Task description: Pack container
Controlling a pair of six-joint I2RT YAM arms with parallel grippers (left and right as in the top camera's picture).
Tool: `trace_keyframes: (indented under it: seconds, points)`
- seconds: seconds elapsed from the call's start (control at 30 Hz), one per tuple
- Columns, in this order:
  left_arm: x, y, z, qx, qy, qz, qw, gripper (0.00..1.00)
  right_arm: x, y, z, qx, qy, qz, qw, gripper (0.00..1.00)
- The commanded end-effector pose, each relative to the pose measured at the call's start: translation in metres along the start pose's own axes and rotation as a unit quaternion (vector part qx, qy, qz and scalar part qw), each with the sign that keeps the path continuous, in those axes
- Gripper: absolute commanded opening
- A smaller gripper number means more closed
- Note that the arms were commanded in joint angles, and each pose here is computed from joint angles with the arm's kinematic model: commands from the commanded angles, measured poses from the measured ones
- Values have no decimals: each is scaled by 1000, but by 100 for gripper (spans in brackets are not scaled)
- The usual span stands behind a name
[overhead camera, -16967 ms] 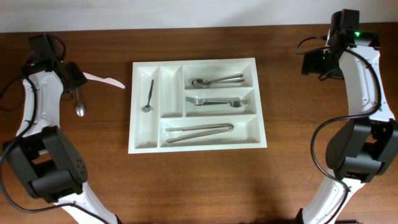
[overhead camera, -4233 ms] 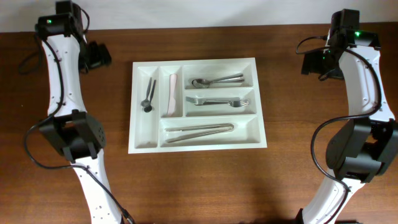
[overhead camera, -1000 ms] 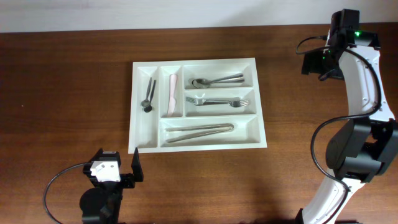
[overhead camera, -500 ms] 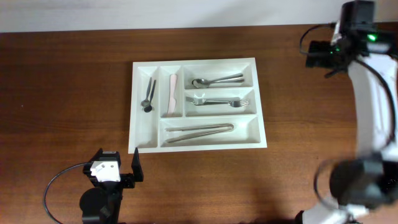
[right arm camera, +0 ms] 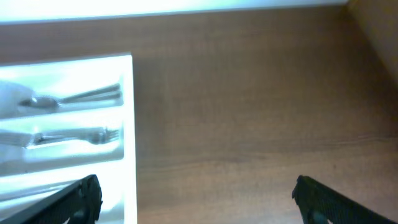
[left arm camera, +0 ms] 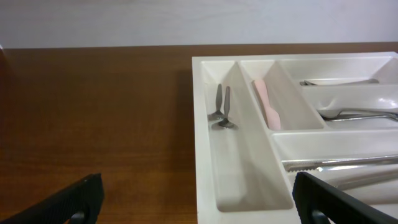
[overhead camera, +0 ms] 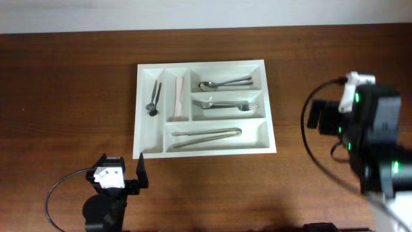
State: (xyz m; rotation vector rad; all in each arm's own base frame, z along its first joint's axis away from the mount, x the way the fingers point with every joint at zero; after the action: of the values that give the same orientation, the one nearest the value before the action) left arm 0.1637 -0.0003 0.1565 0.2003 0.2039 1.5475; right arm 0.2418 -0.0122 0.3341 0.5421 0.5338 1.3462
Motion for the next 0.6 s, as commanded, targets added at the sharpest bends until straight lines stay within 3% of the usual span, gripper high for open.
trace_keyframes:
  seconds: [0.0,0.33,0.57]
  points:
    - [-1,0,-1,-1,-7,-5,1000,99,0,25,-18,-84,-6,26,996,99]
    - [-1,0,-1,-1,-7,-5,1000,99,9,17,-84,-278,-15,97,955,99]
    - [-1,0,-1,-1,-7,-5,1000,99,14,-7,-130,-310,-12,117,944,99]
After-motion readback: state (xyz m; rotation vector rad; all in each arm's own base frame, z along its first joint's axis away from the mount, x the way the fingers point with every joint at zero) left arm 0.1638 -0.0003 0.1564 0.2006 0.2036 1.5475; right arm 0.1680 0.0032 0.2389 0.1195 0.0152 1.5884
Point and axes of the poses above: each gripper's point midway between its finger pads, its own y axis back along the fingers, its own x axis along the line the jaws close on, z = x × y, the point moved 7 cm from there along y, back along the fingers
